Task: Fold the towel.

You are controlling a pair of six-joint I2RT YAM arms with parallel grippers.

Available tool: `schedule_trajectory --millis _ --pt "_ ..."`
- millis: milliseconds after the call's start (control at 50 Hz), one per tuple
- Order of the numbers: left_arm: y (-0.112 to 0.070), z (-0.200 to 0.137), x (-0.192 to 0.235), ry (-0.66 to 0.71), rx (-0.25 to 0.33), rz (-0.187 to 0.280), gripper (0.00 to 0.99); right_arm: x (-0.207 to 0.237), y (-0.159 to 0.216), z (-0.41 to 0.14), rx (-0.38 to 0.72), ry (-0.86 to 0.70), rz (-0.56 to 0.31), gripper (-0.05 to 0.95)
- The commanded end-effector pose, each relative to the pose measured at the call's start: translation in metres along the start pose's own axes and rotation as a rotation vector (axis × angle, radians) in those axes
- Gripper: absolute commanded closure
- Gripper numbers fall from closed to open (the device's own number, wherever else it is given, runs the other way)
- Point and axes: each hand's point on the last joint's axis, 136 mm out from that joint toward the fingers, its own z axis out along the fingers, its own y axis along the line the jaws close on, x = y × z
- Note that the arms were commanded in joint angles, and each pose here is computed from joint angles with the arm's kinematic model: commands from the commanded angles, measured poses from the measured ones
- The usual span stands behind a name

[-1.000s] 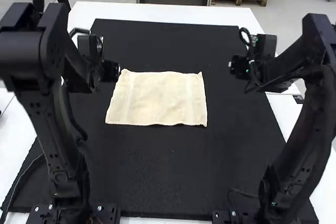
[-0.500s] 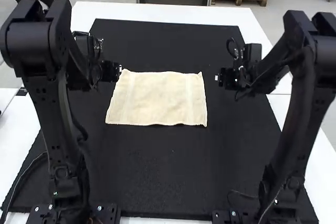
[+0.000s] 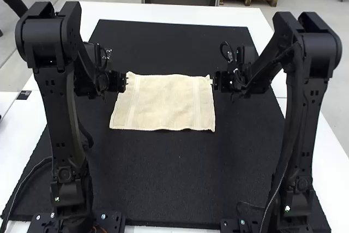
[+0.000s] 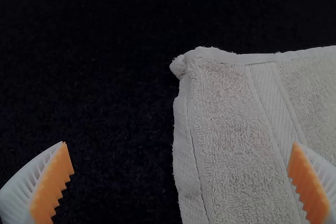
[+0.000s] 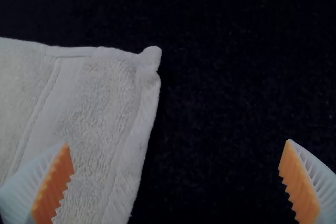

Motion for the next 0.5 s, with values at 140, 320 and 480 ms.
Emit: schedule_trajectory --millis 140,320,480 --pt "0.005 0.016 -0.008 -0.021 0.016 0.03 0.039 -0.014 0.013 0.025 -0.037 -0.026 -0.012 0.0" --pt "0.004 0.024 -0.011 -0.027 0.029 0.037 0.036 -0.014 0.022 0.039 -0.054 -0.022 -0.013 0.0" --pt "0.006 0.032 -0.013 -0.024 0.034 0.037 0.036 -0.01 0.025 0.046 -0.061 -0.014 -0.014 -0.01"
